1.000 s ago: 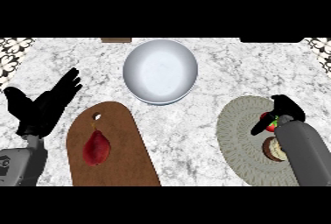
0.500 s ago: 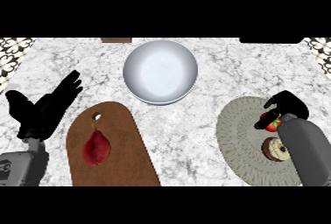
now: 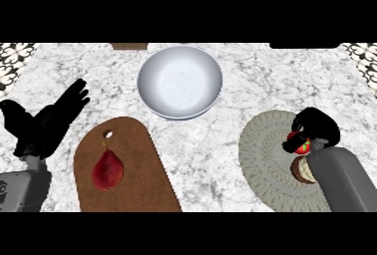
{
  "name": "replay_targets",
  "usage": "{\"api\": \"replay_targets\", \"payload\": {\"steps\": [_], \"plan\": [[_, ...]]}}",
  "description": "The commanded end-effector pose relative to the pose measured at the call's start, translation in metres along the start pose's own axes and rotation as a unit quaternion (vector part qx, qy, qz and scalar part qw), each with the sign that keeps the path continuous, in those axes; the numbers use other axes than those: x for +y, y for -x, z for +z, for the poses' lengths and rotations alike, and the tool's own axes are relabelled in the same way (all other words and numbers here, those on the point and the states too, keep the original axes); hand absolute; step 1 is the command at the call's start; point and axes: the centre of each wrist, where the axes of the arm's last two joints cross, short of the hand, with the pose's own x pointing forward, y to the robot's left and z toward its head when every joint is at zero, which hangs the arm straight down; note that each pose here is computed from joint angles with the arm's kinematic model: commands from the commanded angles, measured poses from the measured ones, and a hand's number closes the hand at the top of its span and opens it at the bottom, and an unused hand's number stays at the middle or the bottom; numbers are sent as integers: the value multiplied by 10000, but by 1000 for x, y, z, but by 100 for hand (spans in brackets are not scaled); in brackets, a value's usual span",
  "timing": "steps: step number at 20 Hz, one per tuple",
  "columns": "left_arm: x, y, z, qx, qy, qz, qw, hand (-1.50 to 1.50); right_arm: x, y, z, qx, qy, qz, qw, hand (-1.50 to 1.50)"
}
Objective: Pick the tomato from the placemat and place it in the bowl
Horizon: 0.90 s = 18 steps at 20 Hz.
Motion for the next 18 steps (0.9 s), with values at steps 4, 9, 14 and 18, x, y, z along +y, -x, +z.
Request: {"api": "replay_targets", "payload": {"steps": [4,9,14,18], "plan": [[23,2,5,31,-111,26,9999,0,44,-7,89,-1426,-245,353,9888,150],[9,9,12,-41,-46,7,10000,0,23,19,138,-1728,177,278,9844,150],[1,3,6,-72,34,-39,10000,0,-29,3,185,-1979,693,194,9776,150],[7,11,15,-20,54,-7,10000,0,-60,2,245,-2052,893,293,9742,150]]}}
